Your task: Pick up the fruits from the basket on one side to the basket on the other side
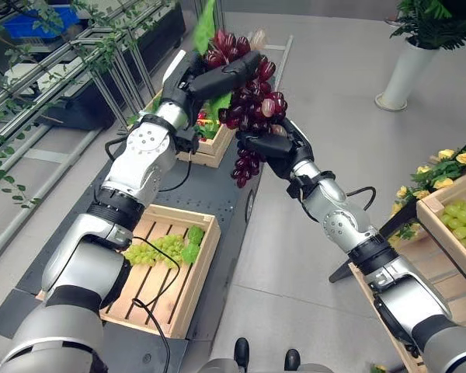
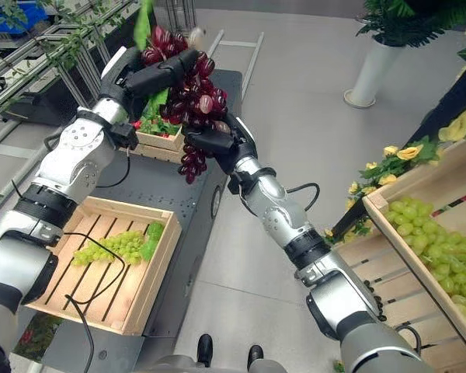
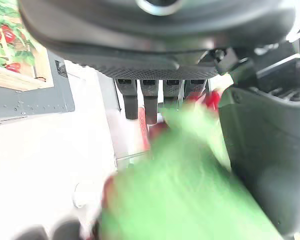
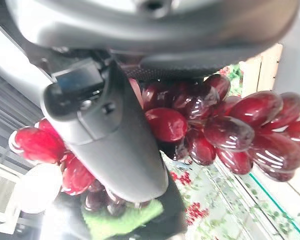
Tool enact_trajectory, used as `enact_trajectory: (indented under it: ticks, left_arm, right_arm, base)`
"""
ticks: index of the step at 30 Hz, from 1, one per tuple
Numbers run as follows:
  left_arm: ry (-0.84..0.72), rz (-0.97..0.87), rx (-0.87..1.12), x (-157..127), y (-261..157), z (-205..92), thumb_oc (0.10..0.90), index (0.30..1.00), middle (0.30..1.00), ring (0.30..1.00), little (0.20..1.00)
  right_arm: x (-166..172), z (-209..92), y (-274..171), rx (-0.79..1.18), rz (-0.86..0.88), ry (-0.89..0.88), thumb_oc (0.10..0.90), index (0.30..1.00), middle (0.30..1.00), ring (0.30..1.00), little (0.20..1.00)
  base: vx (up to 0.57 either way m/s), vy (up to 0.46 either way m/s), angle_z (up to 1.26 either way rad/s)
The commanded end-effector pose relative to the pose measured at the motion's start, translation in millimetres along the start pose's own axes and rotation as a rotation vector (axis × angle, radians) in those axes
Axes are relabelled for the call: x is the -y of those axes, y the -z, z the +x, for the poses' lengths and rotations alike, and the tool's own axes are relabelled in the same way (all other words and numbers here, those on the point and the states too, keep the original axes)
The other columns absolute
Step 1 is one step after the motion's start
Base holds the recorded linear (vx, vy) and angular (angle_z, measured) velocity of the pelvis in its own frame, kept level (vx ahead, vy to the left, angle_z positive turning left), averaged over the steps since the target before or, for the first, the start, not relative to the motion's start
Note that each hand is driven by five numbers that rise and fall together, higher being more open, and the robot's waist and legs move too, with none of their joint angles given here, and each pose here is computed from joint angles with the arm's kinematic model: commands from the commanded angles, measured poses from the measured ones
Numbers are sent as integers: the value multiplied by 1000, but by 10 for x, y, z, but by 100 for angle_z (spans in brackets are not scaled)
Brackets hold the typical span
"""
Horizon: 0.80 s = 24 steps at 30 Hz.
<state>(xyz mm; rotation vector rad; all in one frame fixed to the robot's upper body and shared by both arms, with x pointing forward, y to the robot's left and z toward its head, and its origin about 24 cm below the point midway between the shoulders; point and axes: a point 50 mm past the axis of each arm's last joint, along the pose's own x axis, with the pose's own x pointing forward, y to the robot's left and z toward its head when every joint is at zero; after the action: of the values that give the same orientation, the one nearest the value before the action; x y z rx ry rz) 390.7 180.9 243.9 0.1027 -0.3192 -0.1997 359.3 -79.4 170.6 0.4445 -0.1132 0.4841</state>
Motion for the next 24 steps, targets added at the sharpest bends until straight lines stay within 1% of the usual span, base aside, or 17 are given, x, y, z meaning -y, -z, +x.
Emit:
enact_trajectory:
  ticks: [1, 4, 9, 12, 15, 18, 21, 22, 23, 24]
  left_arm:
    - [-119, -26, -30, -331, 225, -129, 800, 900, 900, 900, 900]
    - [-35, -105, -1, -238, 229, -159, 800, 900, 900, 900, 900]
    - [77, -231, 42, -86, 218, -178, 800, 900, 900, 900, 900]
    - [161, -380, 79, 68, 236, -196, 800, 900, 900, 900, 900]
    - [167, -452, 103, 125, 281, -226, 800, 900, 900, 900, 900]
    - [146, -460, 101, 124, 381, -284, 800, 900, 900, 900, 900]
    - [102, -436, 59, 90, 554, -373, 800, 900, 900, 900, 900]
    - [61, -369, 34, 46, 675, -460, 800, 900, 900, 900, 900]
    - [56, -356, 30, 38, 694, -475, 800, 900, 900, 900, 900]
    - [29, -316, 2, 3, 802, -569, 800, 900, 900, 900, 900]
  right_arm:
    - [55, -98, -604, 394, 118, 26, 400, 300, 300, 300, 300]
    - [131, -142, -565, 372, 90, 47, 400, 300, 300, 300, 300]
    - [197, -163, -519, 348, 91, 60, 400, 300, 300, 300, 300]
    - [250, -157, -478, 330, 98, 77, 400, 300, 300, 300, 300]
    - [259, -153, -422, 312, 92, 84, 400, 300, 300, 300, 300]
    - [274, -156, -353, 281, 65, 90, 400, 300, 300, 300, 300]
    - [314, -187, -278, 245, 33, 89, 400, 300, 300, 300, 300]
    - [367, -243, -204, 213, 9, 89, 400, 300, 300, 300, 300]
    - [375, -253, -190, 207, 6, 90, 400, 300, 300, 300, 300]
    - [430, -316, -119, 186, -1, 99, 400, 300, 300, 300, 300]
  base:
    - [39, 13, -3]
    - [23, 11, -6]
    - [19, 11, -14]
    - [31, 13, -4]
    - [0, 0, 0]
    - [13, 8, -3]
    - [20, 12, -7]
    - [14, 10, -10]
    - [19, 10, -11]
    - [13, 5, -8]
